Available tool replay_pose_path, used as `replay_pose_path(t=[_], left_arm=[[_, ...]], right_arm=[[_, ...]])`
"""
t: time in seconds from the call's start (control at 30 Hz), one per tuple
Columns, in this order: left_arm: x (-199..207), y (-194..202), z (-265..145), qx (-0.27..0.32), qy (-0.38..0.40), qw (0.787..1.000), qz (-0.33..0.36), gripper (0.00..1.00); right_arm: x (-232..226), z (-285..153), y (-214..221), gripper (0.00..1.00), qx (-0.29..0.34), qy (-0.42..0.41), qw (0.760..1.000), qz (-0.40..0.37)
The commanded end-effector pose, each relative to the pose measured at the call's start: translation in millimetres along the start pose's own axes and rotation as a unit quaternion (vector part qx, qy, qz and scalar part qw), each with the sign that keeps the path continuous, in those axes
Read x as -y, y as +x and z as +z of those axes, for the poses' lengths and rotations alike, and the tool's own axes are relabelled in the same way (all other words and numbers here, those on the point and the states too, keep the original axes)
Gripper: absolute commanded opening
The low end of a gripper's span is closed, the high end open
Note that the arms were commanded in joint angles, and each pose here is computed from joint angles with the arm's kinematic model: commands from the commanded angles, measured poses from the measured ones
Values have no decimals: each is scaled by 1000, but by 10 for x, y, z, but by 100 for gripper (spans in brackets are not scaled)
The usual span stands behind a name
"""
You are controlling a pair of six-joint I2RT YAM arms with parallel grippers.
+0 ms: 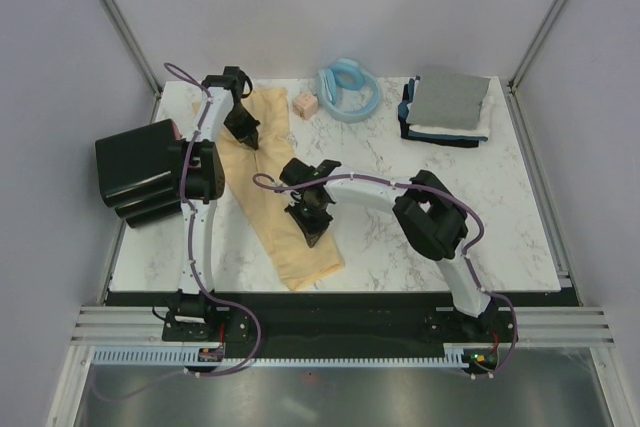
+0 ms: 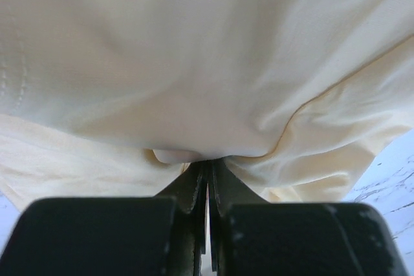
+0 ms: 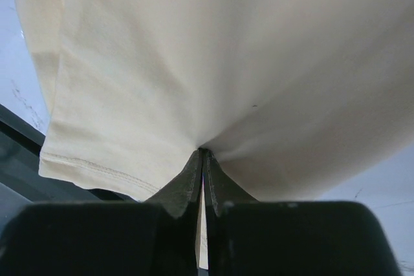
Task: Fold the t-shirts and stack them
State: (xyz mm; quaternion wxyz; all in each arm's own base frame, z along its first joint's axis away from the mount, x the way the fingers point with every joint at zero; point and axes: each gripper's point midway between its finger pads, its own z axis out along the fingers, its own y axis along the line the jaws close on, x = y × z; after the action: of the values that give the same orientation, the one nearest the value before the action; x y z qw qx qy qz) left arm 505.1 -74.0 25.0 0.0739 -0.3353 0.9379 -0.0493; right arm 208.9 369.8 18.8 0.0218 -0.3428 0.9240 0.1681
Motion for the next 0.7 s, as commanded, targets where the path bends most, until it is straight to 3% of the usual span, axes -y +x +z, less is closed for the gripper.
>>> replay_pose_path(t=[0.0,0.2,0.27,0.37,0.67], left_arm=[[66,-237,16,35,18,999,35,2],[191,-143,53,10,54,997,59,3],[291,-109,2,1,83,994,70,7],[380,-42,-136,-10,116,990,79,15],[444,46,-1291,62,205,969,124,24]], right_arm=[[-86,15,-192,8,13,-10,1000,-10],[-52,84,-163,15,1,-5,1000,-7],[-24,90,-116,27,-6,-1,1000,-6],[-56,-55,-169,36,16,-2,1000,-9],[-125,-1031,-585,43,160,7,987,-4]])
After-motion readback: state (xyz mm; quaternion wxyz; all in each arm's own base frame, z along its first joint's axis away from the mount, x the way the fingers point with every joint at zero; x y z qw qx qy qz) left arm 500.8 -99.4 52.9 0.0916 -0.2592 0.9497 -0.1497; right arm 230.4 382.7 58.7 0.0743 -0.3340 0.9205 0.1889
